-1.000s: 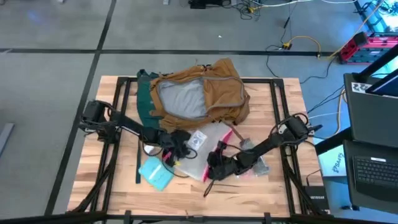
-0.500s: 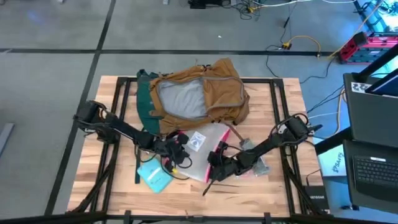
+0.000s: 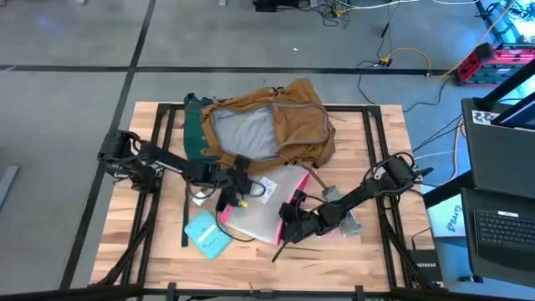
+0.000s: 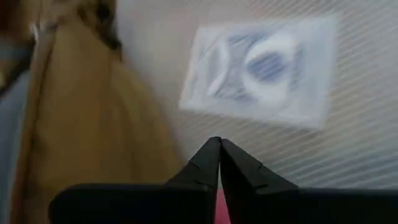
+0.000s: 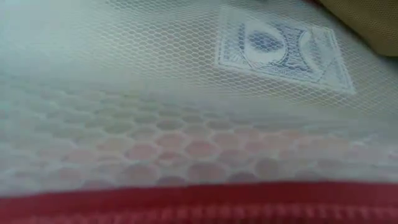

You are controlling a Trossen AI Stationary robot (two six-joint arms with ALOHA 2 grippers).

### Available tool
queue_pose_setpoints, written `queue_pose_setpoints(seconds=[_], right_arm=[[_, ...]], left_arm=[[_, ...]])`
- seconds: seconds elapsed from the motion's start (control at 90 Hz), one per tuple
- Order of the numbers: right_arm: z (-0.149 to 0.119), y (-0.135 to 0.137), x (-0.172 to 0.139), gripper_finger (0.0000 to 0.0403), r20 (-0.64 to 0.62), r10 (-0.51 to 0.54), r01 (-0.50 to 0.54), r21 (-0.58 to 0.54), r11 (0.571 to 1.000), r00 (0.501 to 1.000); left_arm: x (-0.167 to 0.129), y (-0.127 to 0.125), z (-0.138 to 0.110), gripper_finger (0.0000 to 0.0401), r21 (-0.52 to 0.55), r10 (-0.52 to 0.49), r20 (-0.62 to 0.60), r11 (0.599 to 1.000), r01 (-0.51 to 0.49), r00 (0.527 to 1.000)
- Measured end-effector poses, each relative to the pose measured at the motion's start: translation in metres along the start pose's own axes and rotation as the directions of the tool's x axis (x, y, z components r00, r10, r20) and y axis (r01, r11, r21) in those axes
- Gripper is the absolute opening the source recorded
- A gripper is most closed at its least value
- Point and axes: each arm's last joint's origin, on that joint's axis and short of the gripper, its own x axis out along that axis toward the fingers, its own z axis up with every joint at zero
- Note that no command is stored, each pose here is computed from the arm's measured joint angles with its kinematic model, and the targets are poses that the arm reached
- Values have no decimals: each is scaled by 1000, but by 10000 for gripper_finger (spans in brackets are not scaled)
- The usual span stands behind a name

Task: Unpack backpack
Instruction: Remove the blue playing cards from the pink zipper pouch

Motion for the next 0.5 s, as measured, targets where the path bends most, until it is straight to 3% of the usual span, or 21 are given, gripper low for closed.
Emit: queue_pose_setpoints(seconds=[0.233,0.5], right_arm=[[0,0,0,182,2,1,-1,1,1000,1000],[0,0,0,182,3,1,-1,2,1000,1000]], left_arm=[[24,12,-19,0,-64,-97,-15,993,96,995],[31,4,-13,0,-42,-264,147,961,273,953]])
